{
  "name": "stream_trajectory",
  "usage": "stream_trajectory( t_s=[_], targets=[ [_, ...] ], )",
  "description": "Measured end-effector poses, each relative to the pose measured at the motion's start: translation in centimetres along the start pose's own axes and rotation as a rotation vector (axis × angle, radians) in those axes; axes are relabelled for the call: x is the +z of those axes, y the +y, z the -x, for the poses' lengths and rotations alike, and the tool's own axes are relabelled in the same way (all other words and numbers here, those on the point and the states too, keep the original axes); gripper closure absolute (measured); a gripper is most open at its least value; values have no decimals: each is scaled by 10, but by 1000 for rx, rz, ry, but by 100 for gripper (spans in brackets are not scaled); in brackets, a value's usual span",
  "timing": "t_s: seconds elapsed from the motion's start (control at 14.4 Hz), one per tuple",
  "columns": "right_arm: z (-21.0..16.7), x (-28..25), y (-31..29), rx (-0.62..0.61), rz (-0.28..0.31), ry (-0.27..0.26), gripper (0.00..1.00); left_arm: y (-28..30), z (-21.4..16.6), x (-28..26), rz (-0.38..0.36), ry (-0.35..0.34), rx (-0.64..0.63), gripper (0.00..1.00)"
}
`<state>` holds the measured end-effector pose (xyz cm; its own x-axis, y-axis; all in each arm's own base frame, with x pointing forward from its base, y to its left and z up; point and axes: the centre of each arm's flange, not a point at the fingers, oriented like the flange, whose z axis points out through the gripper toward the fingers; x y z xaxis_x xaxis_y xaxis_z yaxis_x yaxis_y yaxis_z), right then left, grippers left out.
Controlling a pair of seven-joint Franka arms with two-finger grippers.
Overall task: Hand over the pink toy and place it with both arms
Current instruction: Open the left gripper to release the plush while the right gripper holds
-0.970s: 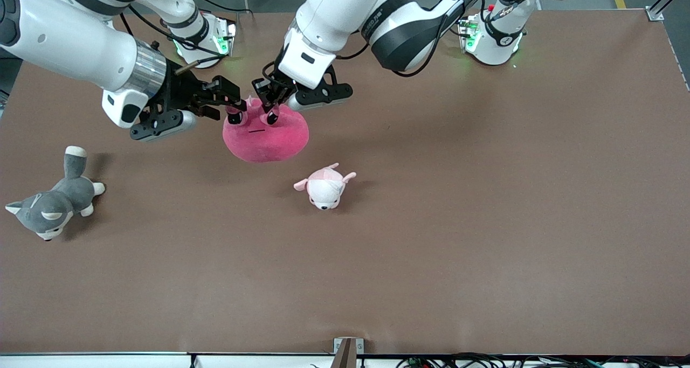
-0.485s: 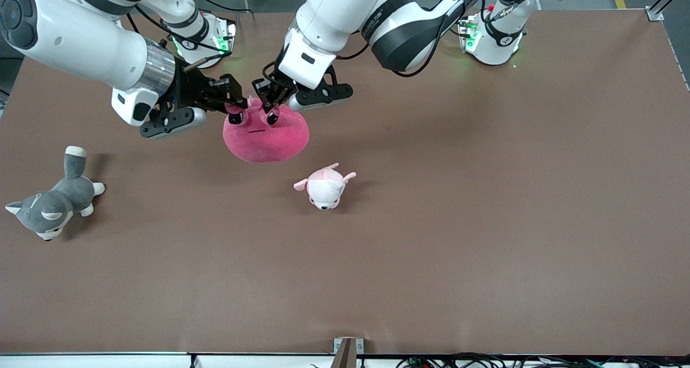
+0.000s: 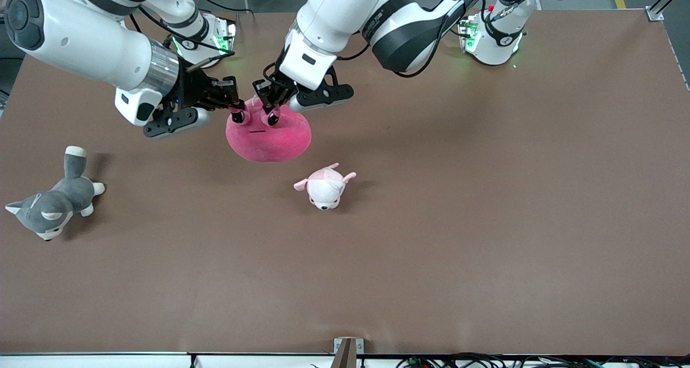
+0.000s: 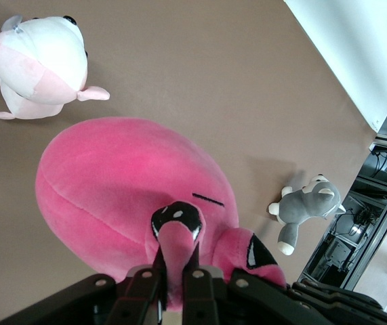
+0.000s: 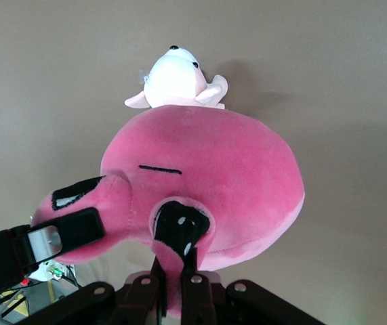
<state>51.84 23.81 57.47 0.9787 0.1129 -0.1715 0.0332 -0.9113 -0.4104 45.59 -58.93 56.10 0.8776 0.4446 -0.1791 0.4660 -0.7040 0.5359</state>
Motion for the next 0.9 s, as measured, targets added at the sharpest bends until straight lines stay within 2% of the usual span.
stream_trajectory(
  t_s=[0.07,0.14,0.35,0.48,0.62,0.69,0.83,0.9],
  targets=[
    [0,0,0,3,0,1,89,0,-1,0,0,2,-1,87],
    [0,0,0,4,0,1,89,0,-2,0,0,4,-2,82],
    [0,0,0,3,0,1,89,-1,-7,-1,-6,11,-7,52],
    [-1,-2,1,6,1,5,89,-5,-22,-6,-42,48,-3,30],
    [-2,-5,6,11,2,12,89,-13,-45,-17,-119,144,25,10],
    [-4,-8,11,14,2,17,89,-21,-59,-23,-183,200,45,1],
    [-11,-18,32,5,-1,34,89,-38,-87,-39,-324,274,124,0],
    [-16,-23,47,-2,-4,42,89,-48,-105,-50,-389,279,180,0]
  ],
)
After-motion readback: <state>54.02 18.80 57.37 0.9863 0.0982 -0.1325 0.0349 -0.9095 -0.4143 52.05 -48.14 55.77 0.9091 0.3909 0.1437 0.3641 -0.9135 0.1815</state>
